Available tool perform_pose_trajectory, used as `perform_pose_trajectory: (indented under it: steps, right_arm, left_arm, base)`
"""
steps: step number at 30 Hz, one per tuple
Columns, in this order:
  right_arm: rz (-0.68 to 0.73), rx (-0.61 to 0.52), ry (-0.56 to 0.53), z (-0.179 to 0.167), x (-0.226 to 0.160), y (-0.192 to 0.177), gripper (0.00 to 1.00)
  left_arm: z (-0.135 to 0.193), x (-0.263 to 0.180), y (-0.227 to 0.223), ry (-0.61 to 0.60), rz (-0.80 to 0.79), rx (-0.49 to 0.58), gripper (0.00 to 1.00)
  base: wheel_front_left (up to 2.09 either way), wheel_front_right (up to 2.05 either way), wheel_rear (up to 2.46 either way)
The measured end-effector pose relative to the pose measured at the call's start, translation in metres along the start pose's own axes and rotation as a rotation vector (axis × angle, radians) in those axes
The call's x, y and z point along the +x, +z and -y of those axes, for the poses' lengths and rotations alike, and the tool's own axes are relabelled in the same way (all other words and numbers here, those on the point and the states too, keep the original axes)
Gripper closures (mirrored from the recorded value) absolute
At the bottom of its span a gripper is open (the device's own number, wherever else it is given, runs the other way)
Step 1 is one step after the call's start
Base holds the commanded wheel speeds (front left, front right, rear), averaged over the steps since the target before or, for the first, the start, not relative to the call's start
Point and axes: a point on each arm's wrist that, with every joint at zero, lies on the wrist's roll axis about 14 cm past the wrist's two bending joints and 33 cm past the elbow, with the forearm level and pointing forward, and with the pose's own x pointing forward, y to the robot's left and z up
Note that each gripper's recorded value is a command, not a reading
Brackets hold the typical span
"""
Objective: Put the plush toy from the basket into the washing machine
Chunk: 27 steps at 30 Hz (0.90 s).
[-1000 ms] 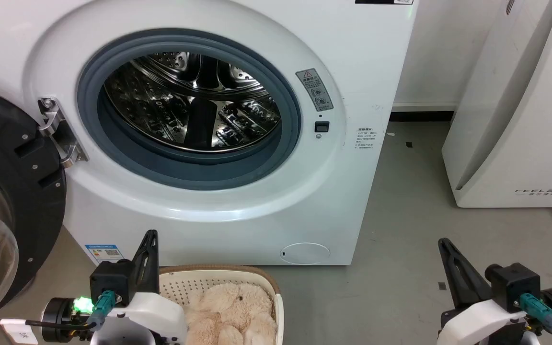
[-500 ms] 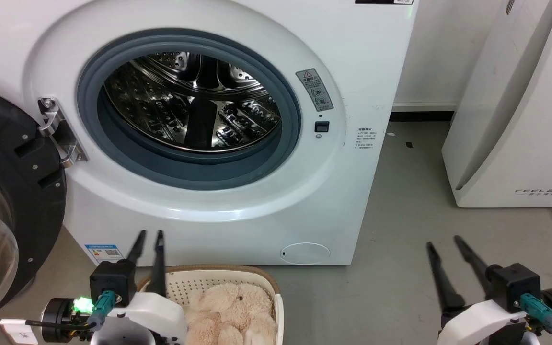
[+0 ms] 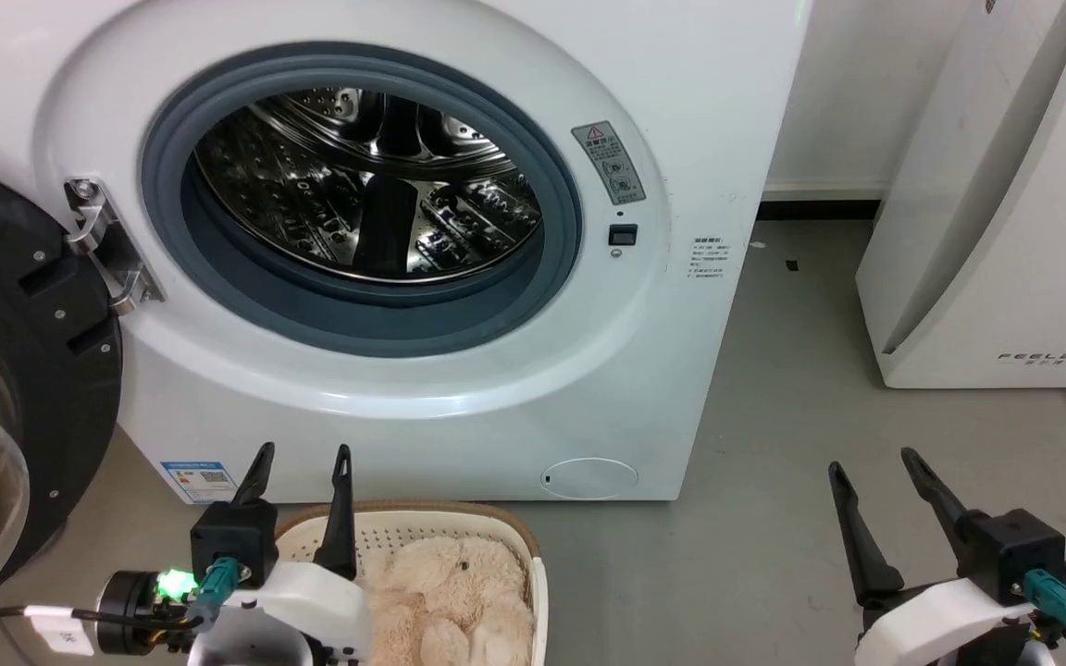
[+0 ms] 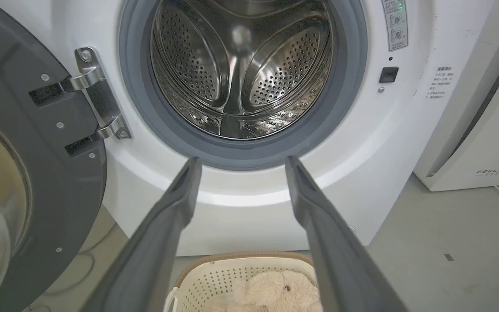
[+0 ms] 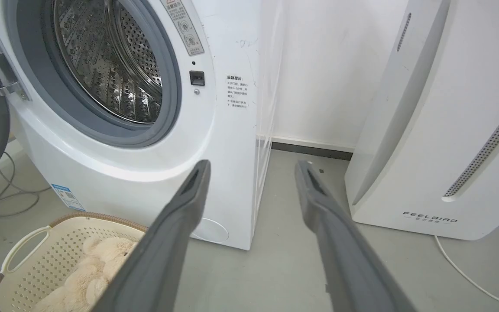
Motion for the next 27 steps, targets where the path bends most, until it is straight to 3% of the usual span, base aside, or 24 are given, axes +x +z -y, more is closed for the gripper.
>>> perform_pose_trajectory:
  steps: [27]
  right_arm:
    - [-0.011, 0.045, -0.051, 0.019, 0.020, -0.017, 0.00]
  left_arm:
    - [0.034, 0.041, -0.091, -0.168, -0.279, 0.069, 0.00]
  base:
    - [0.00, 0.00, 0.00]
